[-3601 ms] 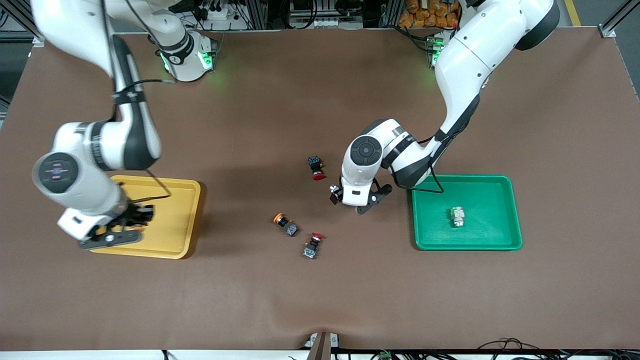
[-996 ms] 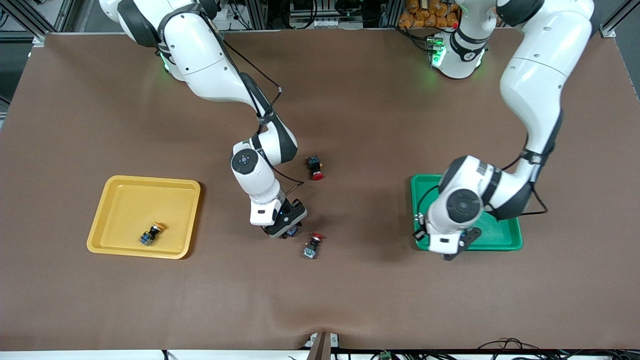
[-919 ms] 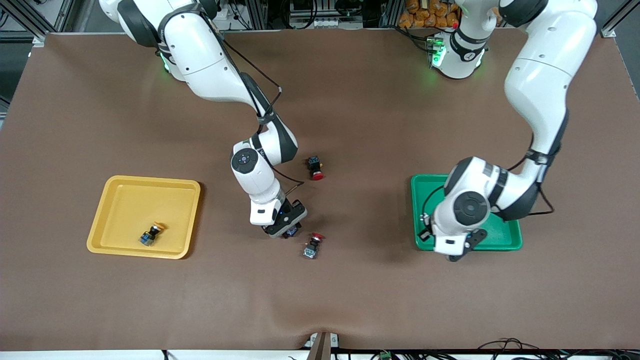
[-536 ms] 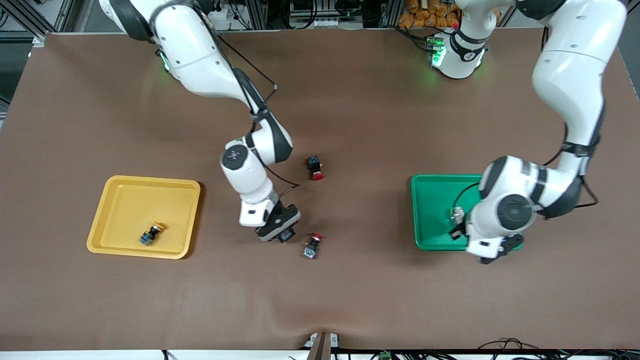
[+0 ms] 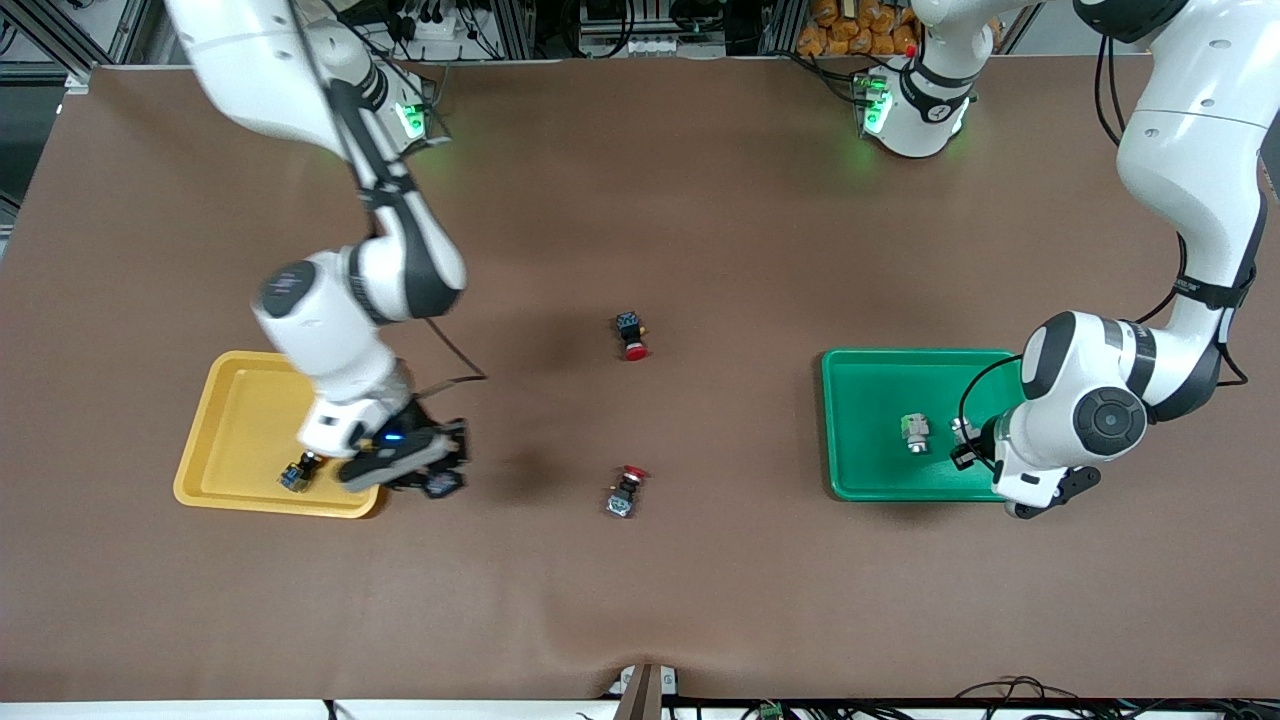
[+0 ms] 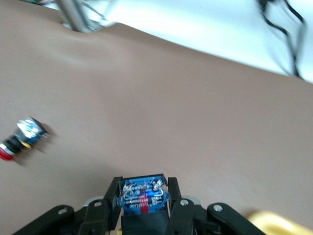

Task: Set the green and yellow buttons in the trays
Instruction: 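Place the green button in the green tray while the right gripper carries yellow, then release the yellow button in the yellow tray with the right gripper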

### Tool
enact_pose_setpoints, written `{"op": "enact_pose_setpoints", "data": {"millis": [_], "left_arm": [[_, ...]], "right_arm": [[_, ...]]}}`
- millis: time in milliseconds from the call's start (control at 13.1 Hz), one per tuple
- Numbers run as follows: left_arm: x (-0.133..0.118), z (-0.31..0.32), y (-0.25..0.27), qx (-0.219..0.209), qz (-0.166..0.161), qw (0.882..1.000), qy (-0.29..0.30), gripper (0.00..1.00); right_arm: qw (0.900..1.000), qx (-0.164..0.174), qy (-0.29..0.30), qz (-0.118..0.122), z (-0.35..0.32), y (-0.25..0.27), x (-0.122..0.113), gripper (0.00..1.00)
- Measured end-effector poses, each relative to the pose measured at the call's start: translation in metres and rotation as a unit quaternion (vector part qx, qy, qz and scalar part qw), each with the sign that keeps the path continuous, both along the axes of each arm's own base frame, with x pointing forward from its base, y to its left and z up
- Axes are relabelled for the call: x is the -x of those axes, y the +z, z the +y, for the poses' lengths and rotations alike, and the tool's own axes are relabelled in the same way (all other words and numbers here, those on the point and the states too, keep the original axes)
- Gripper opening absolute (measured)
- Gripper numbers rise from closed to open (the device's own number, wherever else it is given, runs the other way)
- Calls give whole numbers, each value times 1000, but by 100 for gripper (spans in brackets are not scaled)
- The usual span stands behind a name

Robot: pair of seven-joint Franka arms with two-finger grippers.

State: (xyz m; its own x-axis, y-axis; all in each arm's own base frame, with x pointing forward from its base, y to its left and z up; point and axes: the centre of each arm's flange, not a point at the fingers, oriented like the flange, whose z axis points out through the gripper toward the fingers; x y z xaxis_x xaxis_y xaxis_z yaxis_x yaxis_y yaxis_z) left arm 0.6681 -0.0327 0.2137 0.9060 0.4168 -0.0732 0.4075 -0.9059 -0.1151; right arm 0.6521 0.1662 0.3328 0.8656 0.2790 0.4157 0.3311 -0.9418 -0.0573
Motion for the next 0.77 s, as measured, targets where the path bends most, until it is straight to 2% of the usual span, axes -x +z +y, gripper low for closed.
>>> {"op": "enact_pose_setpoints", "data": {"millis": [77,230,383,536,766], "left_arm": [[0,0,1,2,-1,1000,-17,39],[-5,5,15,3,-13,999,-42,58],[-12,13,57,-6,-46,998,-50,80],[-16,11,122,-23,-92,994,-54,99],[-7,-12,207,-43,-143,985,-81,100]], "right_arm": [[999,-3,-19,30,-35,7,0,42],[996,-11,-48,72,-94,20,1,42],[993,-15,-69,91,-139,24,4,42],[989,-15,-69,130,-174,12,12,42],[975,-21,-75,209,-220,-2,31,42]]}}
